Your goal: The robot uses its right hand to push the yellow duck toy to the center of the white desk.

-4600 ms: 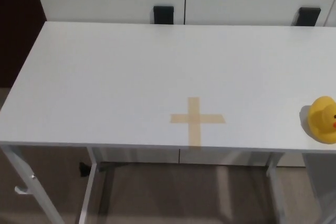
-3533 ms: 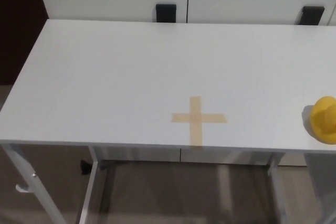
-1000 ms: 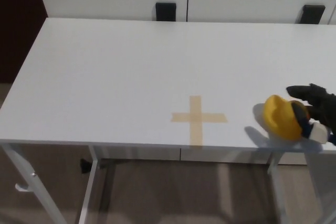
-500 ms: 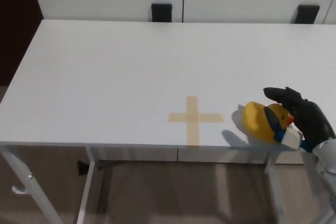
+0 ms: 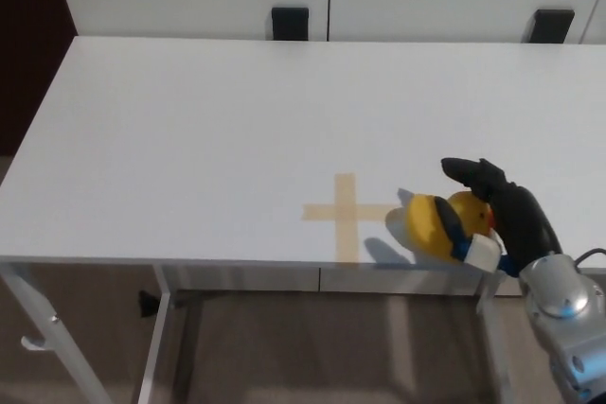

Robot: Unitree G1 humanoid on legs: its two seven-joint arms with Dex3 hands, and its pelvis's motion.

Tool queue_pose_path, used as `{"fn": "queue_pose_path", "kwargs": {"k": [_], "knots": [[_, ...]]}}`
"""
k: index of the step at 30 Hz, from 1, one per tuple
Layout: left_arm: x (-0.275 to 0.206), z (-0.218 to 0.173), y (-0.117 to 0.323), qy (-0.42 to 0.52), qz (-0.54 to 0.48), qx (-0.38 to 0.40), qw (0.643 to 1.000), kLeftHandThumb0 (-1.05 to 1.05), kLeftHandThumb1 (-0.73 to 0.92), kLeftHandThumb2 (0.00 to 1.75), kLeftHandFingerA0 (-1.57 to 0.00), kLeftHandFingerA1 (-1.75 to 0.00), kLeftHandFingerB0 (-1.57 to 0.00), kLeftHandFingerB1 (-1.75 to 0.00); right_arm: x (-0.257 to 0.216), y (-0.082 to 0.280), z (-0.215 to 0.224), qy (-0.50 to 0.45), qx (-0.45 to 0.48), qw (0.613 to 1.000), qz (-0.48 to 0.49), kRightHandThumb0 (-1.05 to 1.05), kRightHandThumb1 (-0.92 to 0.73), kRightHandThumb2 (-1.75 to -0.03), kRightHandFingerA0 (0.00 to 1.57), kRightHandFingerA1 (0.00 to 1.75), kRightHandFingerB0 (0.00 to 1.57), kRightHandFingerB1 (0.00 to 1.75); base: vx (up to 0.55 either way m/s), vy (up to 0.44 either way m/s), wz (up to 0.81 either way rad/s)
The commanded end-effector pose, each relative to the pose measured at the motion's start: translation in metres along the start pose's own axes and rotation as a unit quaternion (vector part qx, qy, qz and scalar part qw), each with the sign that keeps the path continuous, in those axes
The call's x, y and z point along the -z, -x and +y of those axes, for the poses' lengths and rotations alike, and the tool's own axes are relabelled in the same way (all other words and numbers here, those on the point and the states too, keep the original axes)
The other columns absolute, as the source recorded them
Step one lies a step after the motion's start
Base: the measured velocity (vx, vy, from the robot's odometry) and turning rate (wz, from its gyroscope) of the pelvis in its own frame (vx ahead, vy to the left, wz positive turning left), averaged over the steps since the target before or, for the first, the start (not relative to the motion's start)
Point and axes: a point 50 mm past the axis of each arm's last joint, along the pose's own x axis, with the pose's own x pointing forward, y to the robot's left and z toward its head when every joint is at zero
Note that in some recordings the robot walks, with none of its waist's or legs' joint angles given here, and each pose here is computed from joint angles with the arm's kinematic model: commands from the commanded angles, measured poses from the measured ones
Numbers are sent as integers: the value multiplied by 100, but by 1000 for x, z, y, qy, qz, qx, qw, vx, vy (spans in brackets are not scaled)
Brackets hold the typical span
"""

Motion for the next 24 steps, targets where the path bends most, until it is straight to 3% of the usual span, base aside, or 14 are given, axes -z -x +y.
{"fn": "queue_pose_path", "kwargs": {"k": [1,2,4,5,7,8,10,11,12,13,15,19,20,24], "knots": [[-2,0,0,6,-17,-4,1000,-17,67,68,-86,-76,-85,-63,2,-2,23,4,-11,1000,21,-85,-92,-73,7,51,15,40,0,0,0],[-2,0,0,5,-18,-4,1000,-18,67,68,-87,-74,-86,-62,0,-2,26,1,-12,1000,21,-37,-50,-112,3,54,0,50,0,0,0],[-2,0,0,0,-19,-5,1000,-18,67,68,-87,-74,-86,-62,-3,-3,29,-4,-11,1000,20,-37,-50,-112,3,54,0,50,0,0,0],[-2,-1,0,2,-17,-5,1000,-17,67,64,-87,-72,-84,-60,-4,-3,31,0,-11,1000,19,-82,-92,-75,0,43,11,35,0,0,0],[-2,-1,0,5,-14,-5,1000,-17,67,64,-87,-72,-84,-60,-5,-3,32,5,-11,1000,18,-82,-92,-75,0,43,11,35,0,0,0],[-3,-2,0,2,-16,-3,1000,-17,68,69,-87,-74,-83,-62,-5,-3,33,9,-8,1000,15,-84,-79,-117,0,30,12,39,0,0,0],[-3,-2,0,0,-18,-2,1000,-17,68,69,-87,-74,-83,-62,-5,-4,33,12,-5,1000,13,-84,-79,-117,0,30,12,39,0,0,0],[-3,-2,0,-6,-18,-2,1000,-18,69,66,-88,-71,-82,-59,-7,-5,34,28,8,999,14,-87,-90,-87,0,0,4,27,0,0,0],[-4,-1,0,-10,-18,-3,1000,-18,69,66,-88,-71,-82,-59,-8,-6,35,40,18,999,15,-87,-90,-87,0,0,4,27,0,0,0],[-3,-1,0,-7,-19,-3,1000,-18,67,68,-87,-75,-86,-63,-11,-8,38,61,28,998,16,-96,-85,-123,0,27,3,9,0,0,0],[-3,-2,0,-6,-19,-2,1000,-17,67,68,-88,-74,-85,-62,-13,-9,39,68,30,997,15,-94,-85,-125,0,30,0,10,0,0,0],[-3,-3,0,-7,-19,0,1000,-17,66,71,-88,-76,-86,-64,-18,-11,41,70,33,997,13,-93,-83,-124,0,31,0,12,0,0,0],[-3,-4,0,-8,-20,1,1000,-16,65,74,-90,-79,-85,-66,-21,-12,44,65,32,997,9,-99,-76,-93,0,0,3,0,0,0,0],[-3,-5,0,-16,-21,4,1000,-16,66,71,-89,-77,-86,-65,-28,-12,52,58,28,998,0,-91,-92,-82,0,0,0,13,0,0,0]]}}
